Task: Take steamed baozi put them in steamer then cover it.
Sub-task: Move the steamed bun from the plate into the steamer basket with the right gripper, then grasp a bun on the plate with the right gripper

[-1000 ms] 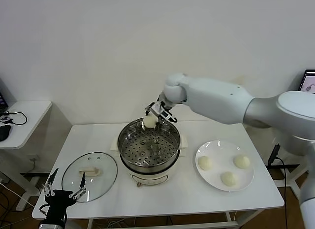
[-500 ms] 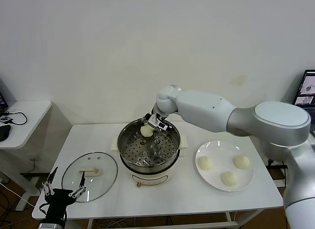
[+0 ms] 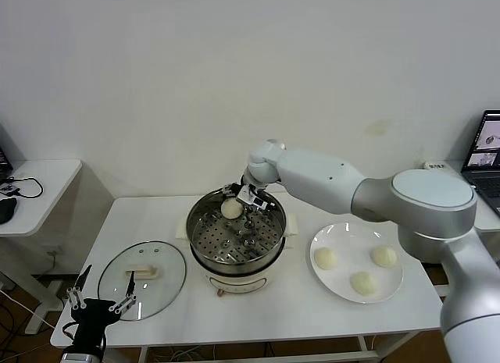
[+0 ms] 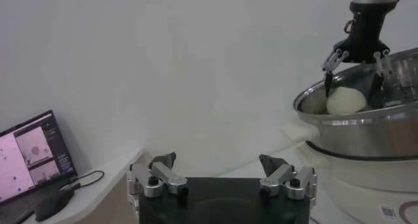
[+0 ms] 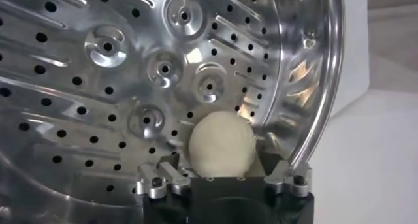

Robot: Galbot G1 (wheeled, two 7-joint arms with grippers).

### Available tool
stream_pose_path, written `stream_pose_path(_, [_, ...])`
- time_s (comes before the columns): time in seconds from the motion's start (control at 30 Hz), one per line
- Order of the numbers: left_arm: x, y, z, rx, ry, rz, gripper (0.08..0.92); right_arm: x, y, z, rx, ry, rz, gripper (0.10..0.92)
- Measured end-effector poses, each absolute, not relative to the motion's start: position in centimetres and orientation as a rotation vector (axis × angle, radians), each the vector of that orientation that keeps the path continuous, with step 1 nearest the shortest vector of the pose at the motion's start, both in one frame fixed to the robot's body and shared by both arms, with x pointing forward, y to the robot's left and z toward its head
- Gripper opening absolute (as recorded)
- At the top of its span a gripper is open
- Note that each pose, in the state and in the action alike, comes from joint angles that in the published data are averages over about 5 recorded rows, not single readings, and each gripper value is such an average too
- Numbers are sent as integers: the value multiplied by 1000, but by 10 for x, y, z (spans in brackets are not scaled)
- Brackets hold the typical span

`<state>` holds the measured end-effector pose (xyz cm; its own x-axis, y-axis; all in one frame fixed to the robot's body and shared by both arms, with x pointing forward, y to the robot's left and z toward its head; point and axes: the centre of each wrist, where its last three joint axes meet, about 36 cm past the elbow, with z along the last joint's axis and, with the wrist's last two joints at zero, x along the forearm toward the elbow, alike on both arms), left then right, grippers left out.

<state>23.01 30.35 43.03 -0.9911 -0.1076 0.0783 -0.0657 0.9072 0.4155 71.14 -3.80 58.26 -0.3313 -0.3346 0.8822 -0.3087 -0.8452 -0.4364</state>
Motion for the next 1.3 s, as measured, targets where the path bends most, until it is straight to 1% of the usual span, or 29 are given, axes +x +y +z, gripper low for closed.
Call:
stream_pose_path(0.33, [232, 304, 434, 116, -2976, -654, 823, 698, -66, 656, -1810, 1152, -2419, 822])
stream_pose_path(0.5, [234, 306, 439, 113, -2991, -661, 823, 683, -103, 687, -1808, 1391, -2436, 823])
stream_pose_path(0.63, [237, 307, 445, 117, -3012, -662, 823, 671, -143, 695, -1820, 1576, -2451, 823])
stream_pose_path(0.8, [241, 310, 450, 111, -3026, -665, 823, 652, -198, 690, -1840, 1808, -2438, 823])
stream_pose_path(1.03, [245, 310, 449, 103, -3033, -656, 823, 625, -267, 657, -1876, 2081, -2400, 823])
stream_pose_path(1.3, [248, 311, 448, 112, -3027, -648, 823, 605, -303, 606, -1940, 2234, -2371, 823])
